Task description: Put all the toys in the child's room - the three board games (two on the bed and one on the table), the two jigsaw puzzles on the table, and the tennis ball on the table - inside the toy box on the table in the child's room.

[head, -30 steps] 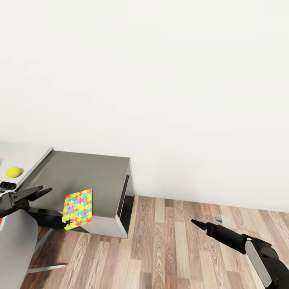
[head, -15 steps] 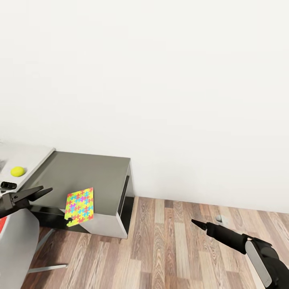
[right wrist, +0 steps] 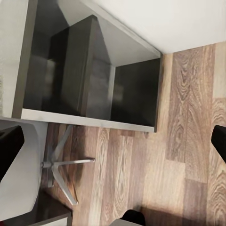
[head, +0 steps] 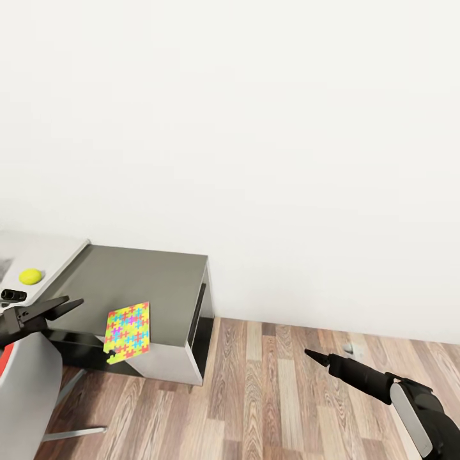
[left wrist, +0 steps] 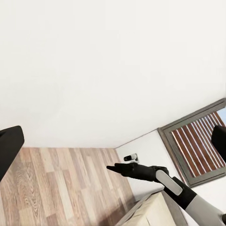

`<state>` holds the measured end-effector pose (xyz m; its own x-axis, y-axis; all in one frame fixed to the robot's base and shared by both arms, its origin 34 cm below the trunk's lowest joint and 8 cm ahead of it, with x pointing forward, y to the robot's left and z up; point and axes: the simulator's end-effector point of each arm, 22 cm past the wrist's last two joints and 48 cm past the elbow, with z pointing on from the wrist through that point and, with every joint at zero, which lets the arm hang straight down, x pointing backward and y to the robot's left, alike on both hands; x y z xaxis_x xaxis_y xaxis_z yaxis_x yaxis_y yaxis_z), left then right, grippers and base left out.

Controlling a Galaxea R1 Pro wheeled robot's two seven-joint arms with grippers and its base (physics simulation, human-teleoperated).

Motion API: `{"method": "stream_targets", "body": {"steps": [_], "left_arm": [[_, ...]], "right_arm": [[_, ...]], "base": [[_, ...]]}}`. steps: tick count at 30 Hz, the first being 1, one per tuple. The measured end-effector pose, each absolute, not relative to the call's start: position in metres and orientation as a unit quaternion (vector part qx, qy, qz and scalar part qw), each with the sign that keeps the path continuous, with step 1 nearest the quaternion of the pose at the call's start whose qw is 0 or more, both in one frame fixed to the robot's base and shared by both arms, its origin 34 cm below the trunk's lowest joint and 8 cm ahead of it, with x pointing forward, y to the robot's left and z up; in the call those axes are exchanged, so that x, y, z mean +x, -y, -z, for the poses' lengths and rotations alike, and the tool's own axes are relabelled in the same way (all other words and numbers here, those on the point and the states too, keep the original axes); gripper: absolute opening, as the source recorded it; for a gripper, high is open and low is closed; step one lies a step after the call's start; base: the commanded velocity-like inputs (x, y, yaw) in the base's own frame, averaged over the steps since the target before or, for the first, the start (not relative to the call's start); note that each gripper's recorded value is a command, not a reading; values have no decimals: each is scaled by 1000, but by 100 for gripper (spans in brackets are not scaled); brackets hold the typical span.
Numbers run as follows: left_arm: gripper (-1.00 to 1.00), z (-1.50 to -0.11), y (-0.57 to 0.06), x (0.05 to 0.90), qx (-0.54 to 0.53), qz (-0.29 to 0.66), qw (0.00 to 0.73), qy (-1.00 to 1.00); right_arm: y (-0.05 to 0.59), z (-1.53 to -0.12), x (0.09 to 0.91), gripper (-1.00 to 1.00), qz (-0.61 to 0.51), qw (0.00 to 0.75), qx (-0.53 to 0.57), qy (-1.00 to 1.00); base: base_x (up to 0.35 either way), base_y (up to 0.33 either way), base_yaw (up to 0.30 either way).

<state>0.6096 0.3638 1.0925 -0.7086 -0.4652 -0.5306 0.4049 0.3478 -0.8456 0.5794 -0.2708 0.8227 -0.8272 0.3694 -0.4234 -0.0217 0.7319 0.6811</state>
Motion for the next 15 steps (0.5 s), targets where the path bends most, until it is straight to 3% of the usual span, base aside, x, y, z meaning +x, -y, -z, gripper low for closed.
{"method": "stream_targets", "body": {"steps": [15], "left_arm": [[100,-1105,-363,607,-13,571,390,-722]], "right_arm": [[270,-834,584,100,-354,288,93,-885]], "base": [[0,0,0]]}}
